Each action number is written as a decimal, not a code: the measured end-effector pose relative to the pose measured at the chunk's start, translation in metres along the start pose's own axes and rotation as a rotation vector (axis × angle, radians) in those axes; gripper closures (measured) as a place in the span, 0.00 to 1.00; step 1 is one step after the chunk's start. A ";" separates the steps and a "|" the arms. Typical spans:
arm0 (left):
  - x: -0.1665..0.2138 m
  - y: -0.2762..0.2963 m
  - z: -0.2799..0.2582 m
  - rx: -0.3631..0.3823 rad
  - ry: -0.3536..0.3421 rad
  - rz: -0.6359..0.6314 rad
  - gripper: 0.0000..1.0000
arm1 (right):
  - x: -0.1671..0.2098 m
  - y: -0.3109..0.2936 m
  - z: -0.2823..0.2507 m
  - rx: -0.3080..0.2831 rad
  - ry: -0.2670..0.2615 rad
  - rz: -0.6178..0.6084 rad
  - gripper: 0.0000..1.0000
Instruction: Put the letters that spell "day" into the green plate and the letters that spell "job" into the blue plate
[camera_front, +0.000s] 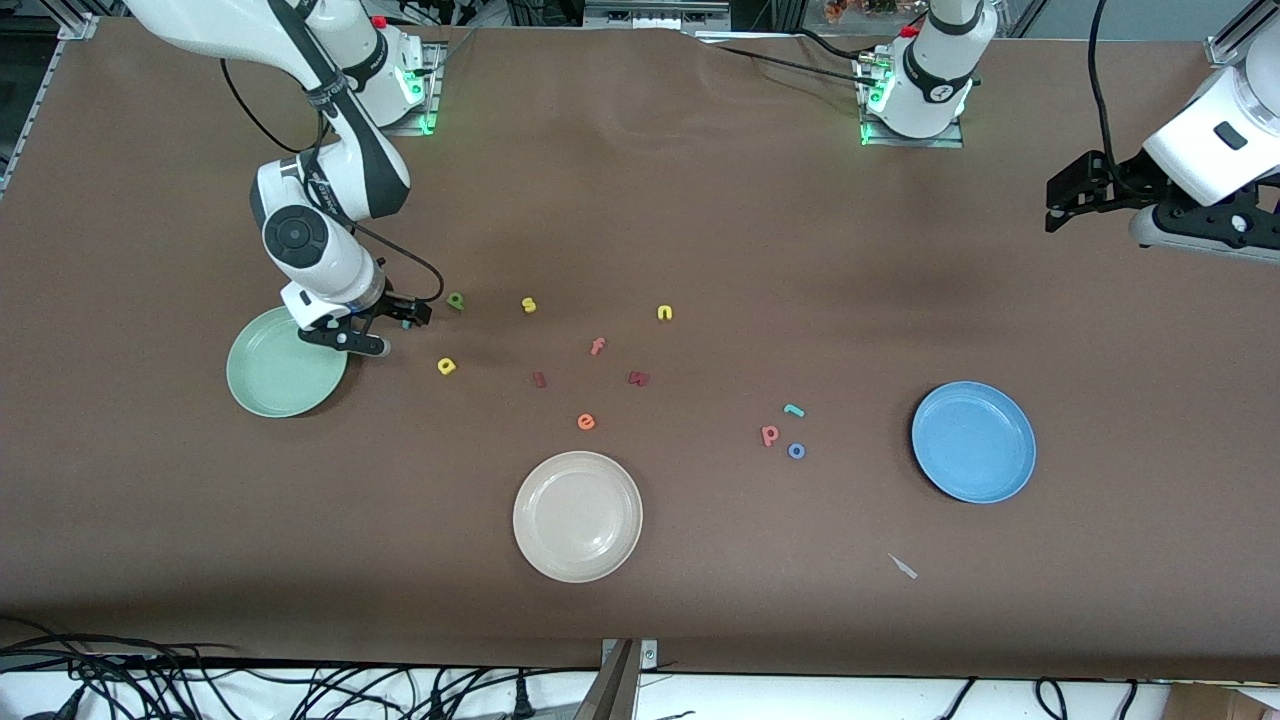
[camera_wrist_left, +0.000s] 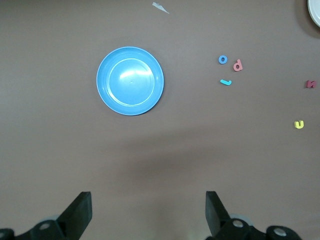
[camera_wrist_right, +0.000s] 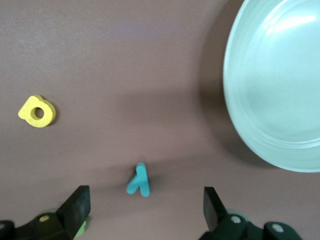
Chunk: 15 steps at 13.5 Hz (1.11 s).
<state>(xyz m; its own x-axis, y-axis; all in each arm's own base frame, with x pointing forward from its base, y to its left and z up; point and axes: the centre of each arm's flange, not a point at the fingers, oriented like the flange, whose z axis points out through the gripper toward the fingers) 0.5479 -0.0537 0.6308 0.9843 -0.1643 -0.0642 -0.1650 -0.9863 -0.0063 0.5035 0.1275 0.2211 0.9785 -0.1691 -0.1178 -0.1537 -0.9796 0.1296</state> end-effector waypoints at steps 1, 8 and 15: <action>0.000 -0.002 0.001 -0.001 -0.004 -0.004 0.00 | 0.004 0.001 -0.008 -0.021 -0.025 0.000 0.00; 0.042 0.035 0.089 -0.011 -0.067 0.072 0.00 | 0.011 0.003 -0.030 -0.061 -0.075 -0.052 0.00; 0.078 0.089 0.231 -0.022 -0.071 0.160 0.00 | 0.012 0.000 -0.035 0.006 -0.046 0.004 0.00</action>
<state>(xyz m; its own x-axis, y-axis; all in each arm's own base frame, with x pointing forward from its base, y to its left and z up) 0.5953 -0.1506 0.3948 0.9387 -0.3180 -0.1331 -0.3168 -0.9480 0.0313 0.5201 0.1297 0.2541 0.9705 -0.1779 -0.1624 -0.1587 -0.9794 0.1247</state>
